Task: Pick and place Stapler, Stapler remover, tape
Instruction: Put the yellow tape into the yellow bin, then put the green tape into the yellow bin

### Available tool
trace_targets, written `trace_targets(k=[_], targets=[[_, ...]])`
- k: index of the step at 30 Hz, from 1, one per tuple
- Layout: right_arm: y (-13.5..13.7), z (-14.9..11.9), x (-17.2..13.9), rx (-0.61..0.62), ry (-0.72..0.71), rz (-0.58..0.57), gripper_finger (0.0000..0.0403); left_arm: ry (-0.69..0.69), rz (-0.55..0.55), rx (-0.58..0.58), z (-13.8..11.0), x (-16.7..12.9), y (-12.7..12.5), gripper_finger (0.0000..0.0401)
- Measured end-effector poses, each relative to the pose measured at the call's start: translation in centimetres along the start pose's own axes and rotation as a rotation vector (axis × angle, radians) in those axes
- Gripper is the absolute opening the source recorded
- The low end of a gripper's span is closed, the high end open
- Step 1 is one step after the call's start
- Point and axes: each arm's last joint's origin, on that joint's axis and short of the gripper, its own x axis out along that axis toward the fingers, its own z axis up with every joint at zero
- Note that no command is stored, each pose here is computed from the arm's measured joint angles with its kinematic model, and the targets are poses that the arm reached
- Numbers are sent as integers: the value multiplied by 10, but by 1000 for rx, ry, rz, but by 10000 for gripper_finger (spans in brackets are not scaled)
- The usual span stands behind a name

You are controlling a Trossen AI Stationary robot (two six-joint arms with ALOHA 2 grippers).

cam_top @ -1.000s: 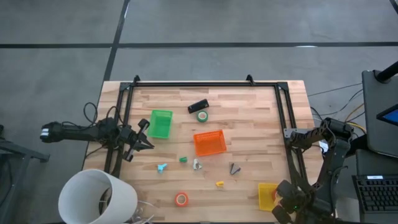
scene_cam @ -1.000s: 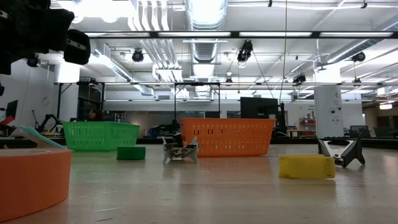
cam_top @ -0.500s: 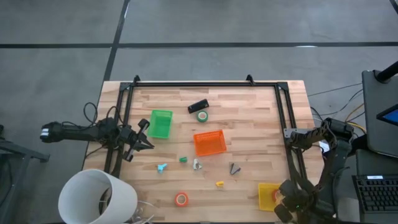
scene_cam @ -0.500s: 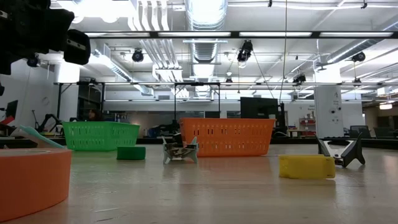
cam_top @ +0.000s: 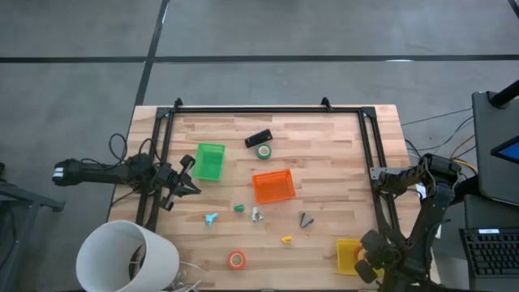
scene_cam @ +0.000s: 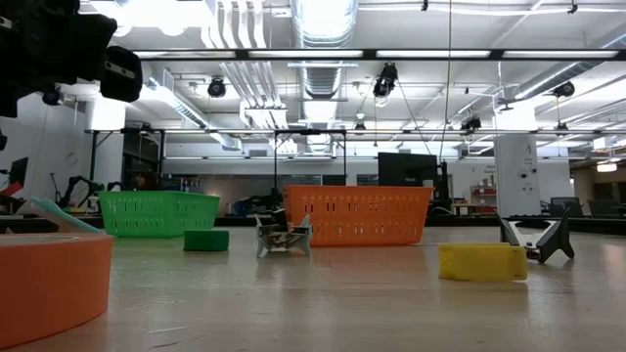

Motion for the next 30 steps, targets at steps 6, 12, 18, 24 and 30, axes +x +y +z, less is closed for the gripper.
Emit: trace_targets(k=[6,12,18,24,30], targets=[[-3,1,6,9,3,-26,54,6,0,-2,-1,0,0,23],[-3,1,7,15,2,-26,54,7,1,-3,-1,0,0,23],[-5,2,10,28,0,-38,77,9,1,-4,-1,0,0,23],[-6,2,11,36,18,-56,133,10,0,-4,-1,0,0,23],[-3,0,2,39,31,-38,176,10,1,-4,-1,0,0,23]])
